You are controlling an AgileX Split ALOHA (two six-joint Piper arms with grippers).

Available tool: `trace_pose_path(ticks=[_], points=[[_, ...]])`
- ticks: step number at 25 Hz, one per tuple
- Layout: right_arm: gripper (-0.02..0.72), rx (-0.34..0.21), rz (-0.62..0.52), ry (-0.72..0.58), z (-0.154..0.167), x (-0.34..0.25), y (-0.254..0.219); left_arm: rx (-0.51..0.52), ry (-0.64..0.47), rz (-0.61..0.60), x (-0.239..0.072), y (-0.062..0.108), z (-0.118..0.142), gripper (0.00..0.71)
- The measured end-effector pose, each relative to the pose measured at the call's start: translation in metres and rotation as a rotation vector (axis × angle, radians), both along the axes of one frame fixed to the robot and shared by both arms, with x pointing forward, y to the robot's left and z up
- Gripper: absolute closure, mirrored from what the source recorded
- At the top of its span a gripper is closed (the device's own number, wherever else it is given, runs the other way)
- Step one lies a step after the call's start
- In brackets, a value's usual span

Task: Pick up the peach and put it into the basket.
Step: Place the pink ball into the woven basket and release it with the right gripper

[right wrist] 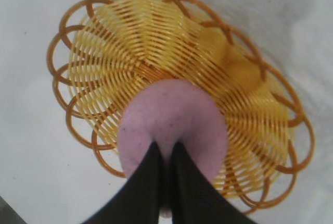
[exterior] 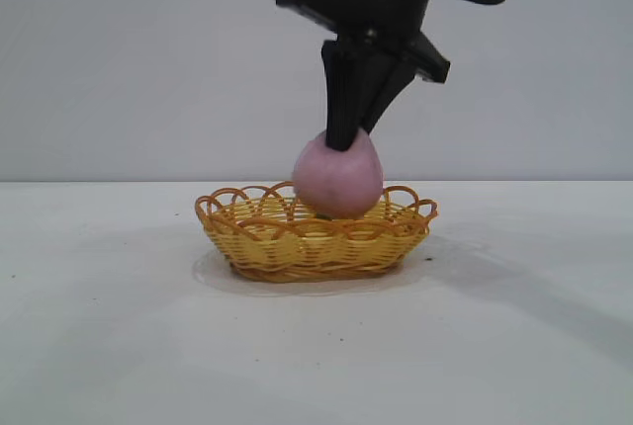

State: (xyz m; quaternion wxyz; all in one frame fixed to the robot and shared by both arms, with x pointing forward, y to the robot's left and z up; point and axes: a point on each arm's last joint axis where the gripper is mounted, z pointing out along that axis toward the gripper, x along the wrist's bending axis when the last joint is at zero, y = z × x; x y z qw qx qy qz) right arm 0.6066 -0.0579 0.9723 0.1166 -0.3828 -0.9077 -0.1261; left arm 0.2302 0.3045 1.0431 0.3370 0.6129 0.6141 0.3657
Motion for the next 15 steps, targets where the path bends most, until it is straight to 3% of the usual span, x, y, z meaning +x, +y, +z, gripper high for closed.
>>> trace_pose_path(ticks=[3, 9, 15], points=[[0.648, 0.021, -0.009, 0.020, -0.0031, -0.0001, 0.0026, 0.000, 0.000, 0.000, 0.0000, 0.0000, 0.0000, 0.175], [0.446, 0.044, -0.021, 0.011, -0.0025, 0.0010, 0.0047, 0.000, 0.000, 0.000, 0.0000, 0.0000, 0.0000, 0.175], [0.460, 0.002, -0.010, -0.002, -0.0040, 0.0034, -0.0020, 0.000, 0.000, 0.000, 0.0000, 0.0000, 0.0000, 0.175]])
